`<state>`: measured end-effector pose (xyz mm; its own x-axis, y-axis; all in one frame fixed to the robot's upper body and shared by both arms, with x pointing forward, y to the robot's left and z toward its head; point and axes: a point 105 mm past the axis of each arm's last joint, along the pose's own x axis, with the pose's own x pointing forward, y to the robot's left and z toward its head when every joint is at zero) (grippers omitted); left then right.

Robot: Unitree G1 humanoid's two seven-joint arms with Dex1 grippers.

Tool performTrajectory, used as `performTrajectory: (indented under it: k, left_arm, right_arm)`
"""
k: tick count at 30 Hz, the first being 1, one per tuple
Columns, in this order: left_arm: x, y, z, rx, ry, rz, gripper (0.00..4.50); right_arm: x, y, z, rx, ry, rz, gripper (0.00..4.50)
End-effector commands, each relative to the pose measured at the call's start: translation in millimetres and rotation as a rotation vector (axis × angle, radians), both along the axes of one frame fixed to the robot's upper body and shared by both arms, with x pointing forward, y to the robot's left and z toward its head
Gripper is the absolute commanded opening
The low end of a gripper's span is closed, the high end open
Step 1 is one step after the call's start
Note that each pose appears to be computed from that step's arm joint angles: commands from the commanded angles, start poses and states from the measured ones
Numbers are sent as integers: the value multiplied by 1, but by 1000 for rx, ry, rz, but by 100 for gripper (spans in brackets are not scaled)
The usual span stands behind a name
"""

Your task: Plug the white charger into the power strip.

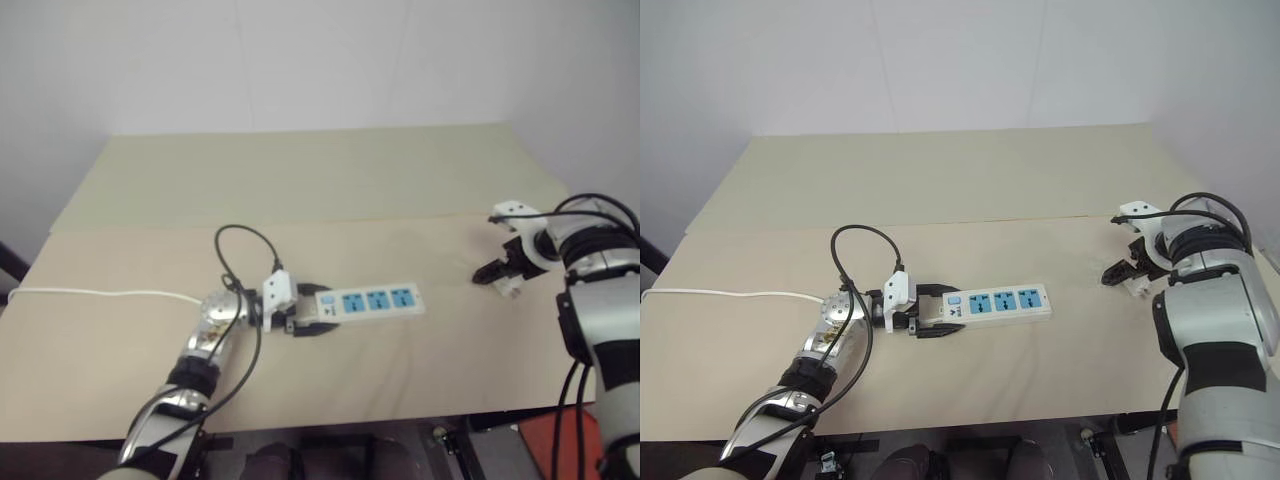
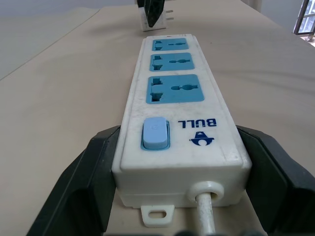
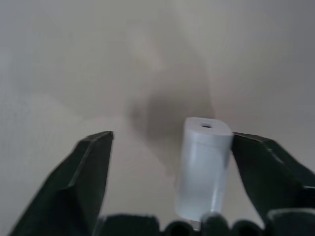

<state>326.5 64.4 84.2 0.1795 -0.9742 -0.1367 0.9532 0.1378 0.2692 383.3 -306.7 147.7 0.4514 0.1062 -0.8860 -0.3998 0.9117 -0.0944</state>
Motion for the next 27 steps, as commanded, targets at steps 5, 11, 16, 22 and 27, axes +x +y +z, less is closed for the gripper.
performTrajectory:
  k: [5, 11, 16, 22, 27]
  left_arm:
    - [-9, 0, -22, 71, 71, -23, 326]
    - [-7, 1, -22, 72, 71, -16, 326]
    - [-6, 3, -22, 76, 71, -11, 326]
    - [-5, 3, -22, 80, 69, -8, 326]
    - [-8, 6, -23, 88, 72, -8, 326]
  right_arm:
    - [1, -2, 1, -12, -15, 1, 192]
    - [1, -1, -3, -27, 0, 16, 112]
    - [-2, -5, -5, -37, 16, 24, 112]
    - [-5, -9, -9, -46, 25, 14, 112]
    - [-5, -10, -16, -28, 13, 1, 112]
